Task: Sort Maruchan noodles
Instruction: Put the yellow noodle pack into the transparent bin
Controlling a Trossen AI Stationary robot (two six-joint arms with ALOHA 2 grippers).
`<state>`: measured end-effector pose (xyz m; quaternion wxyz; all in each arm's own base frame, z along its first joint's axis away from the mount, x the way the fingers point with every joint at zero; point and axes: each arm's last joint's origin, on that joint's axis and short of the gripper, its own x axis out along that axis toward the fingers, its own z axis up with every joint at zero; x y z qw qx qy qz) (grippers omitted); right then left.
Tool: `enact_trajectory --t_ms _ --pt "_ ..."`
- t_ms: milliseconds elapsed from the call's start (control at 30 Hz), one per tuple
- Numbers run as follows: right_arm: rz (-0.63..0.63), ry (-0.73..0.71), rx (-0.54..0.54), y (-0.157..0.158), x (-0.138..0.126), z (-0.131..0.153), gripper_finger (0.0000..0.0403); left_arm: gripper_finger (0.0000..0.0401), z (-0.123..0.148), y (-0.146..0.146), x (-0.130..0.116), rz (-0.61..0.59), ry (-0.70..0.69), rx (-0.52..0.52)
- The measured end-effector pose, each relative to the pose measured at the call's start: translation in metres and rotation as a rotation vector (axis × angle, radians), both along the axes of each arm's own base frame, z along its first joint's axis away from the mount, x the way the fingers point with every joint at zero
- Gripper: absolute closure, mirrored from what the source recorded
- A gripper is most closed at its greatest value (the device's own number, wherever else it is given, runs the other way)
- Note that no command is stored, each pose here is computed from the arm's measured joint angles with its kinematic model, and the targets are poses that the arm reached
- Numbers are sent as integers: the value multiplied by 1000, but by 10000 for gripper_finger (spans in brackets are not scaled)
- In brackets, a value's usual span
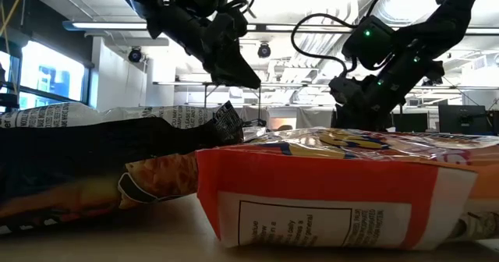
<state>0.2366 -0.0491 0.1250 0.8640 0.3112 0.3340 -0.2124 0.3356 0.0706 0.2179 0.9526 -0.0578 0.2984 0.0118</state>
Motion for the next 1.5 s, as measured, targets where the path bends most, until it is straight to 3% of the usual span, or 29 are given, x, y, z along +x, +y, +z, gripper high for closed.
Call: enact_trajectory --t_ms 100,300,567,800,967,1067,1167,1367,1500 --pt "41 -8 -44 0 1 1 395 327 -3 6 -1 20 7 -47" --pt "127 -23 -129 2 7 7 393 313 -10 14 1 27 16 -119" --pt "287 -56 -316 21 25 25 402 258 -30 14 9 12 45 -181" --pt "245 -26 -271 30 33 35 394 230 -35 14 16 16 30 -188" --pt "278 75 -254 38 39 53 350 229 -33 14 36 11 22 -177" --pt "279 171 -302 47 36 64 333 228 -38 16 51 20 52 -139" --pt "242 218 -385 58 25 69 342 228 -46 19 64 54 111 -81" --pt "176 119 -375 71 6 71 397 228 -67 22 79 44 175 -85" --pt "127 74 -335 74 2 76 383 229 -74 22 83 25 199 -70"
